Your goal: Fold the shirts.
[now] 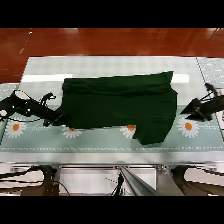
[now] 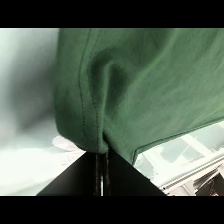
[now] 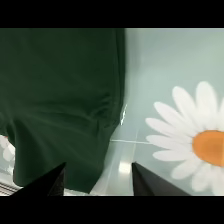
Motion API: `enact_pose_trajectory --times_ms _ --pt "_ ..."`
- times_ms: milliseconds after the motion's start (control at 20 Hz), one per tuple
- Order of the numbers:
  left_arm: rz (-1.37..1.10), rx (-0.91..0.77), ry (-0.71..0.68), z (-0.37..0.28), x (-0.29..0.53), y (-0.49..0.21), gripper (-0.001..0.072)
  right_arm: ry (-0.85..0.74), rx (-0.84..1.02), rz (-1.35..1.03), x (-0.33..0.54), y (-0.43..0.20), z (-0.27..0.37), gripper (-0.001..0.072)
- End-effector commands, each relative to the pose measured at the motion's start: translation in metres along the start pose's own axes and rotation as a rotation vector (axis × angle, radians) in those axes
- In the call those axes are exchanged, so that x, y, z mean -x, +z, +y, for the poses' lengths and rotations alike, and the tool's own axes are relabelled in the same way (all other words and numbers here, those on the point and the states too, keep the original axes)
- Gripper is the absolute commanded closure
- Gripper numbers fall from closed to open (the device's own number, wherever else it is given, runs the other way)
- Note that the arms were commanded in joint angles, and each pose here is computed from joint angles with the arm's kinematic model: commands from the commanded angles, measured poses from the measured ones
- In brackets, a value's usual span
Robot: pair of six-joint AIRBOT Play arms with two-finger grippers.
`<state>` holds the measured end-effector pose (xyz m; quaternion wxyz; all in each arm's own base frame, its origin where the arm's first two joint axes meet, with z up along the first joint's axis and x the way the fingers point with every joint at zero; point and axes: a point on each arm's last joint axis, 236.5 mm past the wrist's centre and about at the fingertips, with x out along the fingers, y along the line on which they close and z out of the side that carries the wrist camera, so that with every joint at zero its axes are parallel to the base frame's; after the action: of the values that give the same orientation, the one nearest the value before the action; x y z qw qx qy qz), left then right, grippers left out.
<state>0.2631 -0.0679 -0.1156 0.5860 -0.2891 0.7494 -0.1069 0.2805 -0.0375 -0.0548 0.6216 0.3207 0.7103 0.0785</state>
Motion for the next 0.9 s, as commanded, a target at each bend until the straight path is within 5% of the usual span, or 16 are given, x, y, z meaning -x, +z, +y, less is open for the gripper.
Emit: enact_pose_trajectory --times_ms 0,250,350,400,450,650,850 --pt "0.018 -0.032 -0.003 0.0 0.0 -0.004 0.068 0.004 -0.006 0.013 -0.044 -0.013 -0.001 0.0231" --pt "-0.005 -0.04 0.003 0.001 0.0 0.001 0.0679 -0.069 -0.011 -0.093 -0.071 0.011 0.005 0.0244" --pt "-0.02 -0.055 0.006 0.001 0.001 0.005 0.0679 -0.087 0.004 -0.163 -0.076 0.028 0.014 0.0449" --pt "-0.025 -0.066 0.006 0.001 0.002 0.007 0.0679 -0.087 0.012 -0.186 -0.078 0.034 0.019 0.0618" --pt "-0.033 -0.082 0.007 -0.001 0.005 0.009 0.0679 -0.079 0.02 -0.193 -0.077 0.037 0.025 0.0682" --pt "-0.216 -0.197 0.016 -0.035 0.063 0.038 0.0681 -0.059 0.21 -0.285 -0.016 0.049 0.073 0.0683" --pt "-0.733 -0.459 -0.006 -0.149 0.238 0.036 0.068 -0.014 0.51 -0.746 0.16 0.041 0.194 0.0683"
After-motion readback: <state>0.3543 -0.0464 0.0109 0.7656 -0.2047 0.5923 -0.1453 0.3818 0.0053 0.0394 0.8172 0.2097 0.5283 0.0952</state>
